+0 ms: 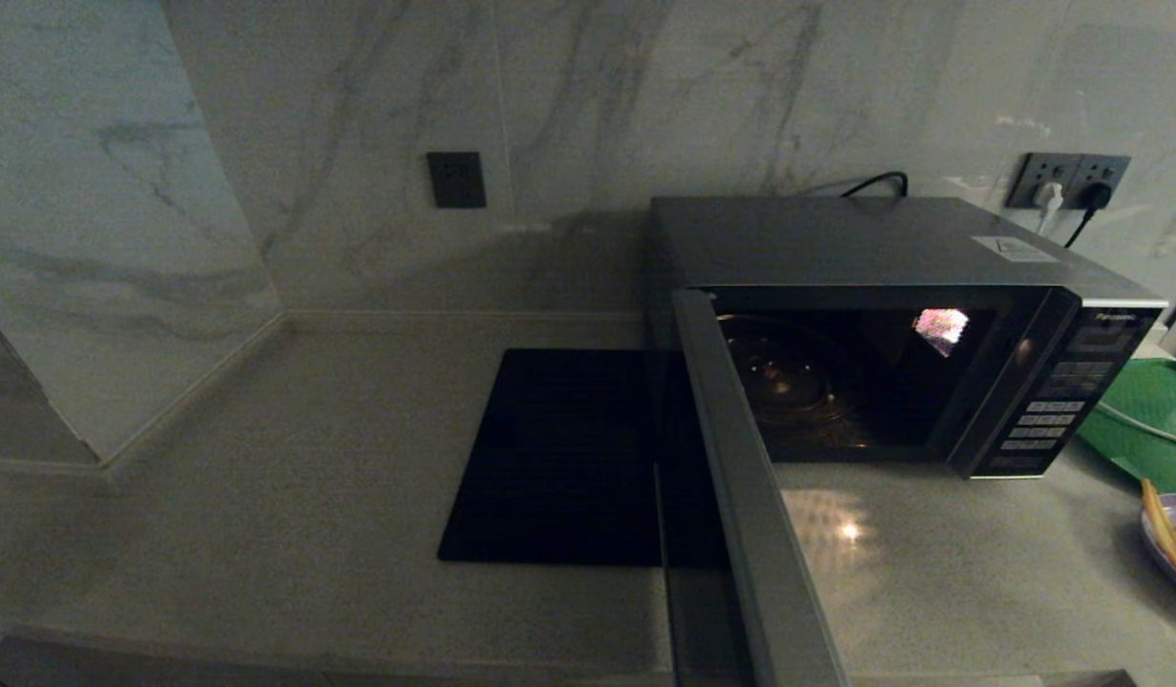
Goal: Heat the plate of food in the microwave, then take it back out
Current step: Put the plate in the microwave oven
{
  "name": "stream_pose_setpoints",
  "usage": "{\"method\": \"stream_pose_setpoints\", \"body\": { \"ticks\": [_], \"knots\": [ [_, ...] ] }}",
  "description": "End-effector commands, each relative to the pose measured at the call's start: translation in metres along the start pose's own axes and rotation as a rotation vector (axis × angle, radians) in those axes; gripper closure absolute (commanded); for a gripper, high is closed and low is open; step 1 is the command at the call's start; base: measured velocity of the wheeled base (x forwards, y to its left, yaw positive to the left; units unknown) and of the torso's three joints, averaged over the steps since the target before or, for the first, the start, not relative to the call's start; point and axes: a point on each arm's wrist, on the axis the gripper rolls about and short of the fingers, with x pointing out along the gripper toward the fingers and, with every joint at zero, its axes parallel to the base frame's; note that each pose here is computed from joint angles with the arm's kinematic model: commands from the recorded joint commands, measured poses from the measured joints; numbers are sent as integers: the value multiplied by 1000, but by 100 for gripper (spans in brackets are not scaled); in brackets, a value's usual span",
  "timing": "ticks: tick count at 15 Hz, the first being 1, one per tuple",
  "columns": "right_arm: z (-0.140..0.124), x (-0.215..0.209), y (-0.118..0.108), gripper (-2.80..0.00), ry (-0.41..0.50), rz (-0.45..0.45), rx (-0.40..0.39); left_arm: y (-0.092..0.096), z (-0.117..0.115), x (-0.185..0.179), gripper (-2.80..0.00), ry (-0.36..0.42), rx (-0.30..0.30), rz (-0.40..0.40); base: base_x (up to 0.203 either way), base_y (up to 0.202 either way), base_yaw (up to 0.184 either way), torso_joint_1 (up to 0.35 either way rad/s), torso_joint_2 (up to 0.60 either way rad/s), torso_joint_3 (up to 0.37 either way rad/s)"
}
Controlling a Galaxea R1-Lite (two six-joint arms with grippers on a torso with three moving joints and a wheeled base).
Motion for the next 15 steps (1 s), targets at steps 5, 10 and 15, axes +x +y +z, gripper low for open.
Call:
{"method": "stream_pose_setpoints", "body": {
  "ticks": [5, 10, 15],
  "knots": [
    [0, 33, -8, -280, 56, -74, 15, 0, 0, 0, 0, 0, -1, 0, 0, 0, 0, 0, 0, 0],
    [-1, 42, -8, -280, 71, -89, 15, 0, 0, 0, 0, 0, -1, 0, 0, 0, 0, 0, 0, 0],
    [-1, 53, -9, -280, 71, -122, 14, 0, 0, 0, 0, 0, -1, 0, 0, 0, 0, 0, 0, 0]
  ]
}}
